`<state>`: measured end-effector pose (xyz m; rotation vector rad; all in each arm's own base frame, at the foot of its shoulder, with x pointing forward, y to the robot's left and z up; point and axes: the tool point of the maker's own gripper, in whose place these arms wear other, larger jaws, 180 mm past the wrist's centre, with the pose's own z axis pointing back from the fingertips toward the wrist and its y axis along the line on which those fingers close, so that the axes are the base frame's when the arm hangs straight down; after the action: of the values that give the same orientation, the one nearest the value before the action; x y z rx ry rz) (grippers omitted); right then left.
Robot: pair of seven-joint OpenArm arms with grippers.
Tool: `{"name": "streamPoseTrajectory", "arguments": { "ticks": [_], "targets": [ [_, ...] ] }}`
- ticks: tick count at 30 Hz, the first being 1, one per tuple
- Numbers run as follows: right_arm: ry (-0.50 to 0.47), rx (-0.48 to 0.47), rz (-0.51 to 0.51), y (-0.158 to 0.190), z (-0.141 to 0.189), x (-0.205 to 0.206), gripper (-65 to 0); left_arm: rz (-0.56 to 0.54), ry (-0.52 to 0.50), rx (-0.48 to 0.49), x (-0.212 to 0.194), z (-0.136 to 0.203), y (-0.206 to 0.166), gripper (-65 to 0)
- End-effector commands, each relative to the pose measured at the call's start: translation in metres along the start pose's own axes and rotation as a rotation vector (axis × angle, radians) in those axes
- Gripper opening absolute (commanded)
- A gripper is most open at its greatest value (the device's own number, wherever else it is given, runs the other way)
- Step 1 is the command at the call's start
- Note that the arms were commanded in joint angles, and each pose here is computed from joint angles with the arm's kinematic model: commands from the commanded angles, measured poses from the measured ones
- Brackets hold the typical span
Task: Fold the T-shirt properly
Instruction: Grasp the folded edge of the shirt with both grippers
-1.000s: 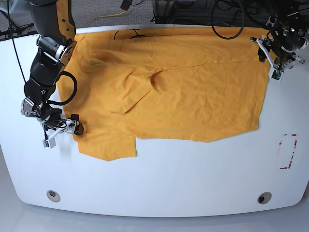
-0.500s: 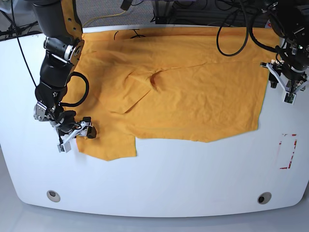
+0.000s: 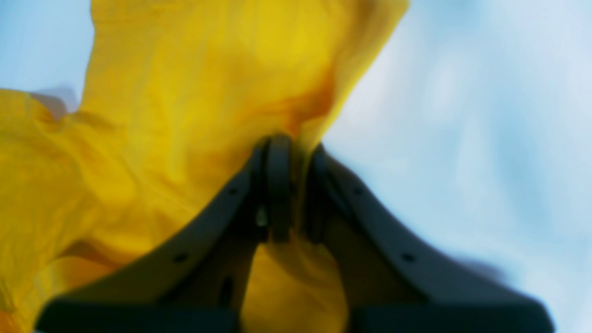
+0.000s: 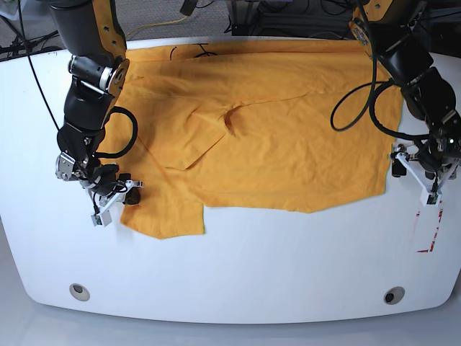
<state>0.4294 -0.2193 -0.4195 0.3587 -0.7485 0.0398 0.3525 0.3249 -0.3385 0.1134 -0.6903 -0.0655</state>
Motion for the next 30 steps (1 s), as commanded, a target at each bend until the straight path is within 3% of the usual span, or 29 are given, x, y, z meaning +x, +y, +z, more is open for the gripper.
{"name": "streamPoseTrajectory", "arguments": {
  "ticks": [1, 10, 24, 27, 30],
  "targets": [
    [-0.068, 0.001, 0.017, -0.002, 0.006, 0.030, -60.2, 0.030, -0.051, -0.026, 0.019, -0.008, 0.002, -14.9],
    [-0.067, 0.000, 0.017, -0.003, 0.007, 0.029, -60.2, 0.144, -0.089, -0.183, 0.035, -0.052, -0.027, -14.7],
    [-0.071, -0.008, 0.022, -0.006, 0.009, 0.031, -60.6, 0.244, -0.104, -0.313, 0.045, -0.082, -0.060, -15.4],
    [-0.073, -0.008, 0.022, -0.006, 0.009, 0.032, -60.7, 0.252, -0.111, -0.318, 0.045, -0.084, -0.062, -22.9],
    [-0.063, -0.008, 0.024, -0.006, 0.009, 0.031, -60.7, 0.252, -0.126, -0.319, 0.048, -0.083, -0.063, -38.2]
  ]
}}
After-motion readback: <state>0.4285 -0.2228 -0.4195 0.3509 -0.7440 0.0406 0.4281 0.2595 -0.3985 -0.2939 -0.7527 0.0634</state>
